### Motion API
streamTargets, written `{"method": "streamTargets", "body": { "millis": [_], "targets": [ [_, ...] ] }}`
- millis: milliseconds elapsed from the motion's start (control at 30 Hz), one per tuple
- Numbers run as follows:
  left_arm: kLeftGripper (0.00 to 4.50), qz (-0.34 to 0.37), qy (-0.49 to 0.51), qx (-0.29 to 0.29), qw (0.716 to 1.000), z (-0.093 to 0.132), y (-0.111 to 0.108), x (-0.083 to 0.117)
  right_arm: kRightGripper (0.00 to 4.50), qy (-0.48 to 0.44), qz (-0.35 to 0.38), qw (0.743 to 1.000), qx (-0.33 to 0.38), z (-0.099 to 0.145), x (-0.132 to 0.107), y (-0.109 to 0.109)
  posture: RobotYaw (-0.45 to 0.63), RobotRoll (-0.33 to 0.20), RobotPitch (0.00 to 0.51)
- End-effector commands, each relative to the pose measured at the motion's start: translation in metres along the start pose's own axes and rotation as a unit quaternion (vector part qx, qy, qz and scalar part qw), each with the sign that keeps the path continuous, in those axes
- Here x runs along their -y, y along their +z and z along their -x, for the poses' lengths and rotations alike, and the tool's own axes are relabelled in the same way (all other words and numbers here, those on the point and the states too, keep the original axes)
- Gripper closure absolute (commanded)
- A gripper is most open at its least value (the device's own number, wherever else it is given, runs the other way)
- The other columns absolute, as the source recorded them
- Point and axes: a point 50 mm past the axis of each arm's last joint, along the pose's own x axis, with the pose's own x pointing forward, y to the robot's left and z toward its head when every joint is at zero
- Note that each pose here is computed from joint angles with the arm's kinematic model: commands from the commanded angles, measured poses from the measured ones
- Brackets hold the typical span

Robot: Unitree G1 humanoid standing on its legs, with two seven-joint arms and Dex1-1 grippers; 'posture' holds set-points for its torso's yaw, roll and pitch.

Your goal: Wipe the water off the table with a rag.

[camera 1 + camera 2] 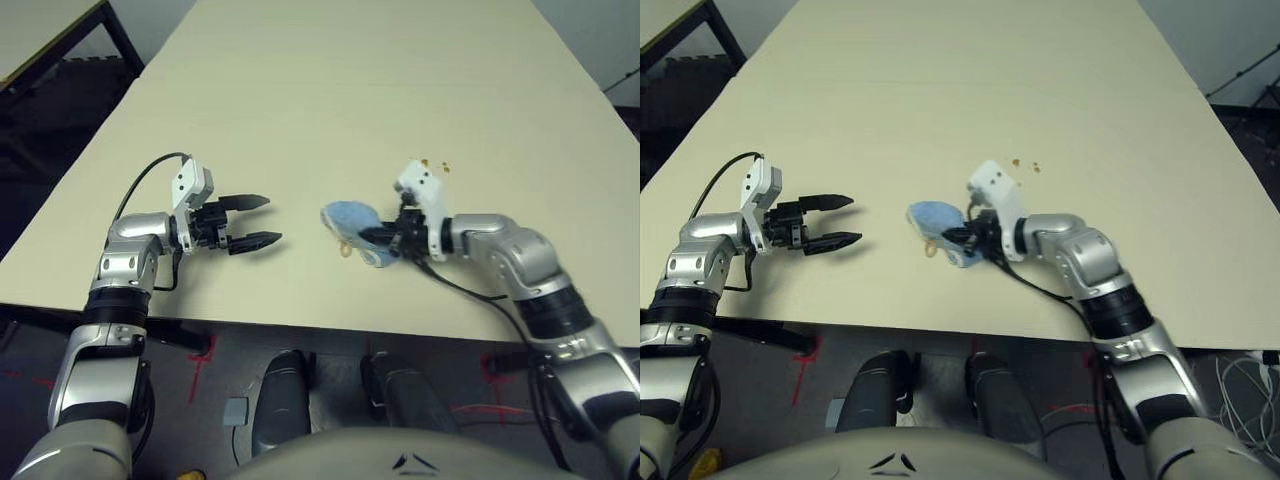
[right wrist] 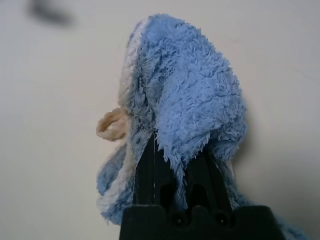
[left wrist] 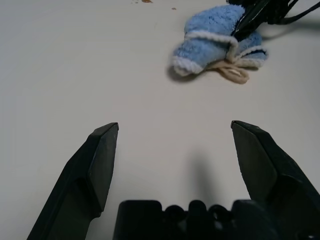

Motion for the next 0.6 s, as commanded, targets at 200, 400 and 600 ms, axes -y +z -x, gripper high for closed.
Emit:
{"method": "streamTargets", "body": {
  "millis": [200, 400, 600],
  "targets": [
    [0.00, -0.012, -0.008, -0.003, 1.000, -0.005, 0.006, -0.005, 4.49, -0.105, -0.029, 0.993, -0.055, 0.061, 0.044, -0.018, -0.21, 0.000, 0.158],
    [0.00, -0.014, -0.013, -0.005, 1.000, -0.006, 0.007, -0.007, 4.49, -0.125, -0.114, 0.983, 0.071, 0.107, 0.060, 0.009, -0.22, 0.000, 0.155],
    [0.00, -0.014, -0.017, -0.004, 1.000, -0.009, 0.007, -0.008, 4.49, -0.174, -0.141, 0.963, 0.152, 0.136, 0.079, 0.026, -0.23, 0.000, 0.150]
  ]
}}
